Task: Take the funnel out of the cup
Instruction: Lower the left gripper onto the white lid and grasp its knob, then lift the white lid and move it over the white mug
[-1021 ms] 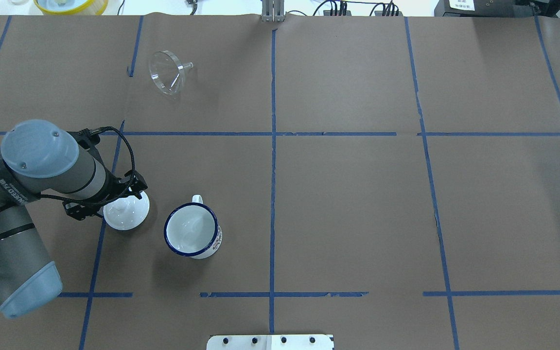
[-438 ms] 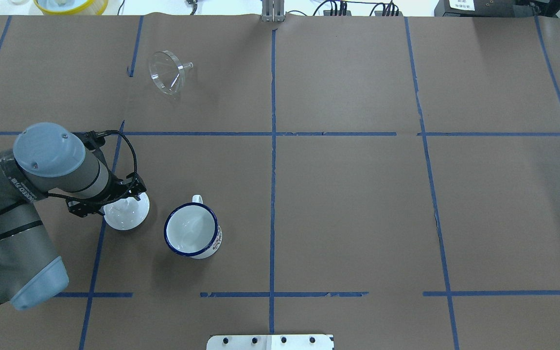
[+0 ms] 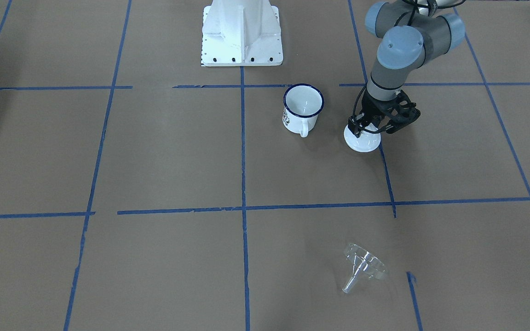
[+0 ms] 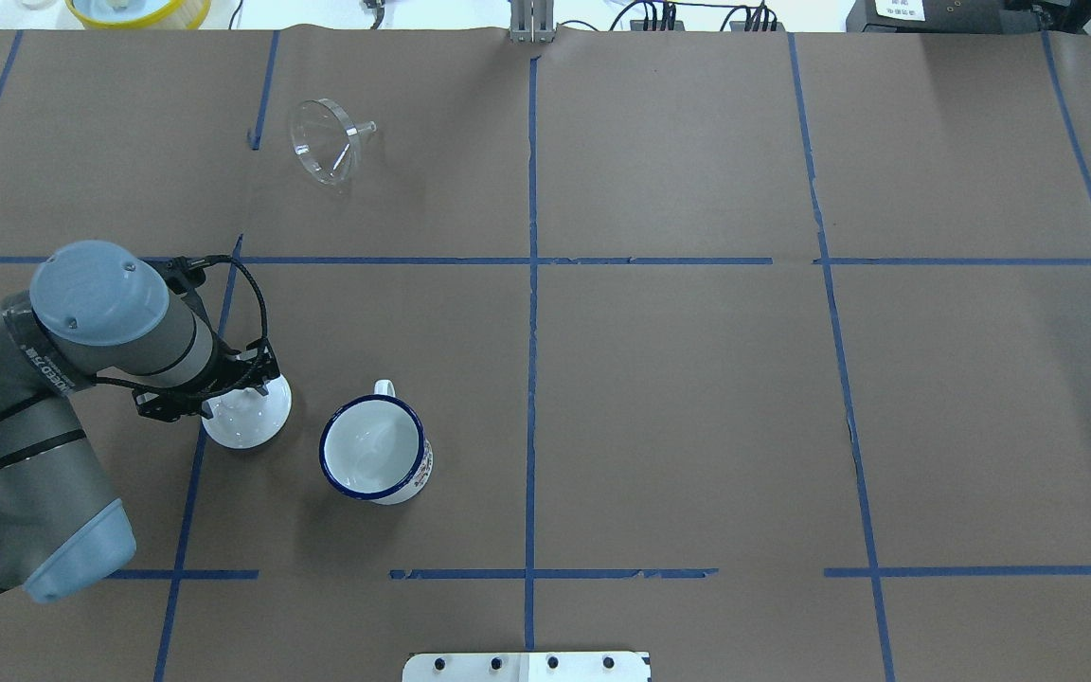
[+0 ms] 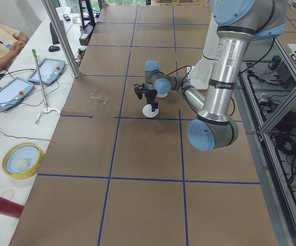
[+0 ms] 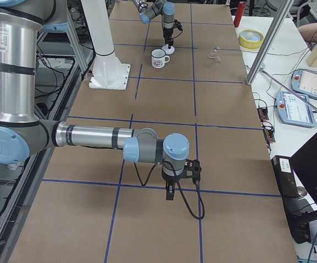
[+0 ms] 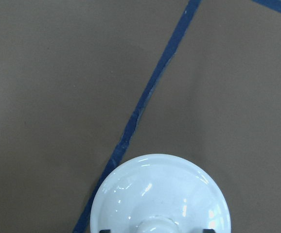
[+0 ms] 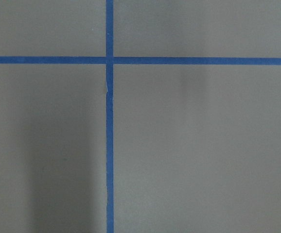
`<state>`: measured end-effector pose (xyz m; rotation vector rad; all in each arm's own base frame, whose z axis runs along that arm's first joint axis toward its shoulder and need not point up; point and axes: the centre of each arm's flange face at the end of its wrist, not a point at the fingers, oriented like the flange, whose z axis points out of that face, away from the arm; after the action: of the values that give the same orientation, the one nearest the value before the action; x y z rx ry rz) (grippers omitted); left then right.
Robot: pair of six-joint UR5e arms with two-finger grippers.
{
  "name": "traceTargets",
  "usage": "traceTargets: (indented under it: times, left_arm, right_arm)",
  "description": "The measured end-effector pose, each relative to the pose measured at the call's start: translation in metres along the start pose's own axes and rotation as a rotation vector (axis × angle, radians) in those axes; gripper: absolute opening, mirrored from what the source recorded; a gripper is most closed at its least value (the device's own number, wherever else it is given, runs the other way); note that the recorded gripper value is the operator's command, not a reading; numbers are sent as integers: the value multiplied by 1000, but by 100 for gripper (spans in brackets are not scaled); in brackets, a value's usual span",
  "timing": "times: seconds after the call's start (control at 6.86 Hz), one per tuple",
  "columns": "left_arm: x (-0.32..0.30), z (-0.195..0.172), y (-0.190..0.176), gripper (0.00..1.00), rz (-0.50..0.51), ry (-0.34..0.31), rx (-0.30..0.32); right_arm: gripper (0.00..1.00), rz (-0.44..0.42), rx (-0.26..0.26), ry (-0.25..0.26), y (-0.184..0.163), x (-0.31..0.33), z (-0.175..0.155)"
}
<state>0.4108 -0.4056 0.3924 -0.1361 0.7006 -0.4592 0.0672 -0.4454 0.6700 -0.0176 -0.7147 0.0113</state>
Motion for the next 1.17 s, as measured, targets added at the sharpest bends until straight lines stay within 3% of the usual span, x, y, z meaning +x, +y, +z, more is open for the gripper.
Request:
traceTargets:
  times: [0.58, 0.88, 1.17]
  left_arm:
    - [8, -21, -9, 0, -15, 40, 11]
    - [28, -82, -29, 0, -62, 135, 37]
    - [50, -148, -15, 0, -168, 195, 25]
  right_arm:
    - [100, 0, 0, 0, 0, 0, 0]
    - [100, 0, 0, 0, 0, 0, 0]
    - [100, 0, 0, 0, 0, 0, 0]
